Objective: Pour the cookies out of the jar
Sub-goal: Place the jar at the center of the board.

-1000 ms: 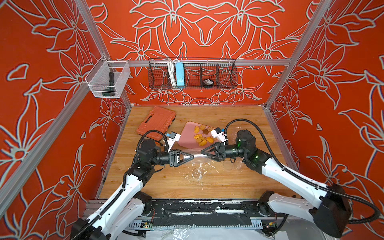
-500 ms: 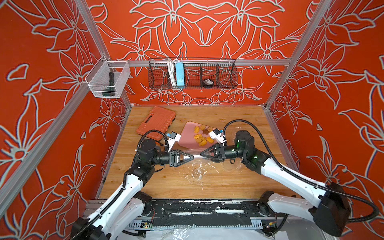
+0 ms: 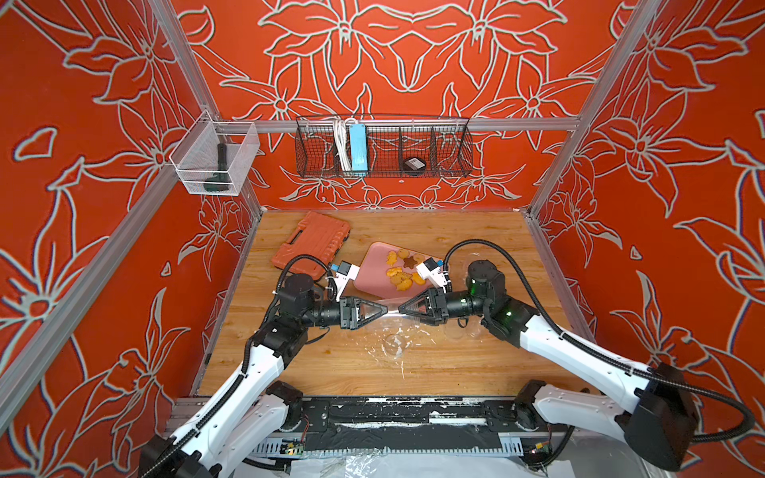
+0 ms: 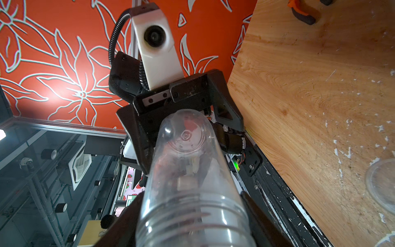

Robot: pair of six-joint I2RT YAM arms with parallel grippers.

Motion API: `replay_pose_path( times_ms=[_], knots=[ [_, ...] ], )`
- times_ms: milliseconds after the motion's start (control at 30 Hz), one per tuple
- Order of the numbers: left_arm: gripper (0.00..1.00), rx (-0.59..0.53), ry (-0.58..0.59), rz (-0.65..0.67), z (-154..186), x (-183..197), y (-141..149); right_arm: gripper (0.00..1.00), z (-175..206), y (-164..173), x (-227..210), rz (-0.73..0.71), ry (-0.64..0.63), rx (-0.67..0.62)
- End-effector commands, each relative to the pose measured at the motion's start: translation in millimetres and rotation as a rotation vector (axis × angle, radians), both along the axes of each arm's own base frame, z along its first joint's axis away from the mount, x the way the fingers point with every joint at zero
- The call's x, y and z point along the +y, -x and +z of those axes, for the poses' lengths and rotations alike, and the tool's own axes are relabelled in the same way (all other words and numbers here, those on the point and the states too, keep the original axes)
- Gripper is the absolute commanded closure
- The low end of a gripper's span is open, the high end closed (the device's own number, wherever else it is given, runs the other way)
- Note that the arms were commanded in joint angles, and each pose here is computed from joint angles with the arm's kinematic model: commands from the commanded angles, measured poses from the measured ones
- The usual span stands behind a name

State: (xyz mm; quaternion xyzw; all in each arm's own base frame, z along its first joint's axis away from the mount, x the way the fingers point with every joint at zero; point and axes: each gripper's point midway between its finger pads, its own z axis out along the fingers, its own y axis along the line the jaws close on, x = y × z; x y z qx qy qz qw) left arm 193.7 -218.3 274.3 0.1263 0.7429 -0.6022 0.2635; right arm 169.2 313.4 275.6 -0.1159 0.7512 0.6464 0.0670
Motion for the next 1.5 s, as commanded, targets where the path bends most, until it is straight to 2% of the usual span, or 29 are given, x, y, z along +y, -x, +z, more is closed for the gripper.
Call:
replay_pose_path(
  times_ms=[0,167,300,400,700,867,1067,1300,1467],
  knots=[
    [0.02,-0.063,-0.105,0.145,3.2,16.9,-10.8,0.40,2.2,-3.6,-7.9,-0.016,0.006,-0.021],
    [0.02,-0.055,-0.316,0.419,-11.7,59.2,-33.6,0.41,-4.8,-14.5,-22.1,-0.061,0.084,-0.026],
    [0.02,-0.108,-0.370,0.512,-5.4,76.9,-35.5,0.42,-22.9,-16.2,-33.0,-0.067,0.255,-0.060],
    [0.02,-0.116,-0.379,0.495,-8.4,75.8,-33.5,0.45,-41.4,-16.5,-46.7,-0.069,0.413,-0.080],
    [0.02,-0.156,-0.394,0.438,-19.9,69.4,-32.3,0.48,-65.8,-26.7,-73.8,-0.065,0.735,-0.170],
    [0.02,-0.184,-0.433,0.417,-28.4,69.4,-33.9,0.51,-76.3,-31.3,-74.7,-0.021,0.877,-0.216],
    [0.02,-0.206,-0.389,0.377,-34.3,62.1,-28.4,0.52,-90.0,-34.3,-72.4,0.046,1.054,-0.272],
    [0.02,-0.240,-0.370,0.405,-32.5,66.9,-27.4,0.53,-100.8,-42.2,-64.7,0.111,1.235,-0.356],
    [0.02,-0.250,-0.361,0.411,-31.7,67.8,-27.1,0.53,-112.1,-49.6,-54.0,0.129,1.303,-0.386]
  ],
)
